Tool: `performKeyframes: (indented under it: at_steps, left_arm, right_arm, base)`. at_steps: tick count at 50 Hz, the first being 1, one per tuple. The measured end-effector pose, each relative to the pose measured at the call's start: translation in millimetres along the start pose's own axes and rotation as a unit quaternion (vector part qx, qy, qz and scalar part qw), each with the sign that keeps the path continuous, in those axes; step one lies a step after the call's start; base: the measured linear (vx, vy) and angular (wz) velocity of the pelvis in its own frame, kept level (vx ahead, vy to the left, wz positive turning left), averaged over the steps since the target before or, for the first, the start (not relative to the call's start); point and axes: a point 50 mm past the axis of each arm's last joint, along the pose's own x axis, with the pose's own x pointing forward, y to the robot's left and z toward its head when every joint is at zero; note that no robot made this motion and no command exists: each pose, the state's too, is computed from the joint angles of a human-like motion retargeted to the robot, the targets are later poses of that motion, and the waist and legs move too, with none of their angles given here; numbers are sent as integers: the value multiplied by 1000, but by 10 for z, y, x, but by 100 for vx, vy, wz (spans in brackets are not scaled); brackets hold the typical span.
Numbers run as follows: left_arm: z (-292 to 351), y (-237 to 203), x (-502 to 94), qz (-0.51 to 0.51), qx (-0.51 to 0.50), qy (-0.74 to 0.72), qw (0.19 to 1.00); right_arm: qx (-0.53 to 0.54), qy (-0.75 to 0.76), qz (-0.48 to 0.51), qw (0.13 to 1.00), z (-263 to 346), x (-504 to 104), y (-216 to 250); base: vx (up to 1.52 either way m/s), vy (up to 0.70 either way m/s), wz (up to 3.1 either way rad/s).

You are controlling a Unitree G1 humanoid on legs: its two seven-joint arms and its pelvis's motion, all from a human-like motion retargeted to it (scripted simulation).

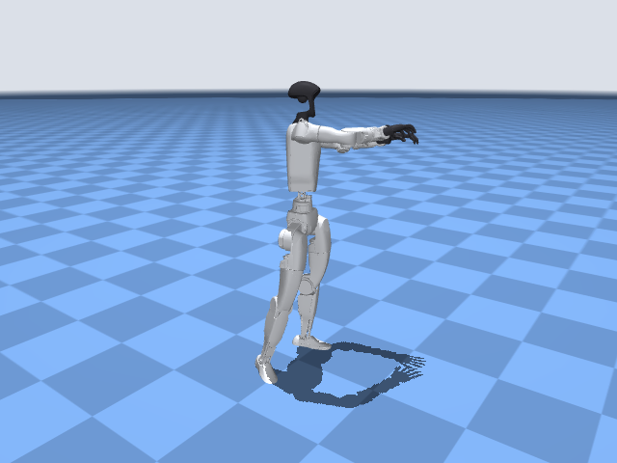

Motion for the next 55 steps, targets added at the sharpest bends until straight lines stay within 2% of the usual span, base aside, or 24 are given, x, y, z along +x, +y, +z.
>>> performKeyframes:
  at_steps: [10,24,35,45,55]
  left_arm:
    - [4,117,-26,70,40,-25,996]
    - [-124,48,1,-17,-23,26,999]
    - [9,14,21,3,-7,-9,1000]
    - [148,-113,80,-56,-41,-9,998]
    - [252,-171,76,-9,-13,-38,999]
  right_arm:
    - [18,-13,-80,997,138,84,-53]
    - [44,-15,21,999,132,18,140]
    - [51,0,17,999,-52,-138,208]
    - [61,35,74,995,-234,-241,262]
    - [32,44,13,998,-359,-335,225]
  base:
    - [2,3,20]
    - [0,0,0]
    - [-3,-2,-17]
    - [-5,-4,-39]
    - [-4,-5,-59]
